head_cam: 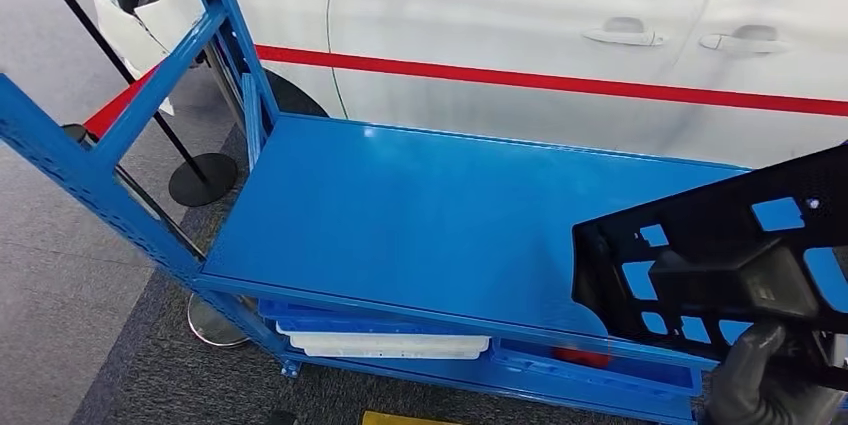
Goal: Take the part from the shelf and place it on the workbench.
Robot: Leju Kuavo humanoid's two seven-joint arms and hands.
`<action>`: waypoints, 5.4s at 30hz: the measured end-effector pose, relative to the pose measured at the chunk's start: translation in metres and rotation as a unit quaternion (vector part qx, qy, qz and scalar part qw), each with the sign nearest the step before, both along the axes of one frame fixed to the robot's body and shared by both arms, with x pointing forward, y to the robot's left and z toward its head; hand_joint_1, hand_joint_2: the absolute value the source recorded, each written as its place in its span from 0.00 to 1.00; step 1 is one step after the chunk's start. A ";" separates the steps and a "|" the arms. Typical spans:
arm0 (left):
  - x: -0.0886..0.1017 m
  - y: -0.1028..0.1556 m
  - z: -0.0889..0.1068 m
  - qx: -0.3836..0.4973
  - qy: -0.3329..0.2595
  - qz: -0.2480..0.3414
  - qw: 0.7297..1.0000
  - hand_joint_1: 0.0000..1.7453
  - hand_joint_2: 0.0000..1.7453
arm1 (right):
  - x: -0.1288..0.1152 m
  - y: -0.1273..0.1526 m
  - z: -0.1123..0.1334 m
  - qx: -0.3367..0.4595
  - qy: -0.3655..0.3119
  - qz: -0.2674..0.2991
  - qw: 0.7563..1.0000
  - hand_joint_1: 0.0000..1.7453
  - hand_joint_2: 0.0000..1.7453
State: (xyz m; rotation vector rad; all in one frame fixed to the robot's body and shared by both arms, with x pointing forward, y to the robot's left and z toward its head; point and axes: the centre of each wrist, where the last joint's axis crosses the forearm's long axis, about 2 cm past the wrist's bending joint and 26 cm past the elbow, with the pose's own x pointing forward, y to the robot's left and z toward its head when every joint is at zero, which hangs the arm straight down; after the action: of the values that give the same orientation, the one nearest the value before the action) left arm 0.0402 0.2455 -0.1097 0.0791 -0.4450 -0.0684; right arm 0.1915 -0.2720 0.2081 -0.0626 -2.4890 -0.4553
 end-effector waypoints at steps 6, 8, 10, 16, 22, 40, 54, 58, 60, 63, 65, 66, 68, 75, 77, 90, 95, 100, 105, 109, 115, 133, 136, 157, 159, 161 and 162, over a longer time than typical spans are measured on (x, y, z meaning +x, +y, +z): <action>0.002 -0.001 0.000 -0.001 -0.001 0.001 1.000 0.00 1.00 | -0.005 -0.004 -0.004 -0.004 0.007 -0.003 1.000 1.00 1.00; 0.002 -0.002 0.000 -0.001 -0.001 0.001 1.000 0.00 1.00 | -0.006 -0.005 -0.003 -0.005 0.005 -0.003 1.000 1.00 1.00; 0.003 -0.002 0.000 -0.001 -0.001 0.001 1.000 0.00 1.00 | -0.006 -0.005 -0.002 -0.005 0.003 -0.001 1.000 1.00 1.00; 0.001 -0.001 0.000 0.005 0.013 0.022 1.000 0.00 1.00 | -0.015 -0.010 -0.008 -0.003 -0.001 0.030 1.000 1.00 1.00; 0.001 0.000 0.000 0.009 0.020 0.059 0.998 0.00 1.00 | -0.036 -0.022 -0.024 0.012 0.008 0.111 0.994 1.00 1.00; 0.001 -0.008 0.002 0.051 0.065 0.130 0.988 0.00 1.00 | -0.029 -0.020 -0.049 0.075 0.062 0.141 0.985 1.00 1.00; 0.001 -0.016 0.003 0.078 0.098 0.149 0.981 0.00 1.00 | -0.017 0.001 -0.054 0.090 0.085 0.149 0.981 1.00 1.00; 0.004 -0.020 0.004 0.078 0.101 0.150 0.980 0.00 1.00 | -0.013 0.006 -0.051 0.090 0.088 0.147 0.981 1.00 1.00; 0.006 -0.023 0.005 0.074 0.101 0.150 0.981 0.00 1.00 | -0.012 0.007 -0.051 0.090 0.091 0.144 0.981 1.00 1.00; 0.005 -0.028 0.005 0.070 0.105 0.150 0.981 0.00 1.00 | -0.011 0.008 -0.050 0.090 0.091 0.141 0.982 1.00 1.00; 0.004 -0.029 0.005 0.068 0.107 0.149 0.981 0.00 1.00 | -0.010 0.009 -0.050 0.091 0.091 0.140 0.982 1.00 1.00; 0.004 -0.030 0.005 0.068 0.107 0.149 0.981 0.00 1.00 | -0.010 0.009 -0.050 0.091 0.092 0.140 0.982 1.00 1.00; 0.005 -0.030 0.006 0.067 0.107 0.149 0.981 0.00 1.00 | -0.010 0.009 -0.050 0.091 0.092 0.140 0.982 1.00 1.00; 0.007 -0.030 0.006 0.063 0.108 0.149 0.981 0.00 1.00 | -0.009 0.010 -0.048 0.090 0.094 0.136 0.982 1.00 1.00; 0.006 -0.031 0.006 0.061 0.110 0.148 0.981 0.00 1.00 | -0.009 0.011 -0.047 0.090 0.092 0.135 0.982 1.00 1.00; 0.008 -0.029 0.006 0.060 0.092 0.147 0.983 0.00 1.00 | -0.012 0.014 -0.048 0.092 0.095 0.125 0.983 1.00 1.00; 0.004 -0.032 0.006 0.058 0.093 0.148 0.983 0.00 1.00 | -0.014 0.014 -0.048 0.086 0.097 0.124 0.984 1.00 1.00; 0.003 -0.030 0.005 0.049 0.094 0.154 0.982 0.00 1.00 | -0.013 0.017 -0.048 0.083 0.098 0.126 0.984 1.00 1.00; 0.004 -0.030 0.005 0.057 0.097 0.169 0.979 0.00 1.00 | -0.010 0.020 -0.046 0.072 0.094 0.125 0.985 1.00 1.00; 0.000 -0.030 0.005 0.064 0.102 0.176 0.977 0.00 1.00 | 0.002 0.021 -0.038 0.037 0.078 0.106 0.991 1.00 1.00; -0.001 -0.029 0.005 0.064 0.103 0.177 0.977 0.00 1.00 | 0.035 0.012 -0.012 -0.053 0.058 0.041 0.996 1.00 1.00; -0.008 -0.022 0.002 0.029 0.088 0.165 0.982 0.00 1.00 | 0.089 -0.067 0.041 -0.319 0.065 -0.200 0.924 1.00 1.00; -0.007 -0.018 0.002 0.023 0.056 0.164 0.985 0.00 1.00 | 0.086 -0.078 0.041 -0.342 0.070 -0.224 0.910 1.00 1.00; -0.007 -0.022 0.002 0.040 0.037 0.144 0.988 0.00 1.00 | 0.029 -0.124 0.005 -0.413 0.103 -0.343 0.837 1.00 1.00; -0.007 -0.022 0.002 0.040 0.033 0.146 0.988 0.00 1.00 | 0.027 -0.125 0.003 -0.417 0.103 -0.349 0.833 1.00 1.00; -0.006 -0.019 0.002 0.038 0.029 0.153 0.987 0.00 1.00 | 0.027 -0.126 0.004 -0.420 0.100 -0.355 0.829 1.00 1.00; -0.005 -0.017 0.002 0.037 0.027 0.156 0.987 0.00 1.00 | 0.027 -0.126 0.004 -0.421 0.098 -0.357 0.828 1.00 1.00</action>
State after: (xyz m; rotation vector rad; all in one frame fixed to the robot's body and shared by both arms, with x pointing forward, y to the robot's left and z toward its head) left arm 0.0350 0.2283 -0.1077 0.2185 -0.3711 0.2210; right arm 0.2188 -0.3983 0.2125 -1.3430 -2.1863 0.3995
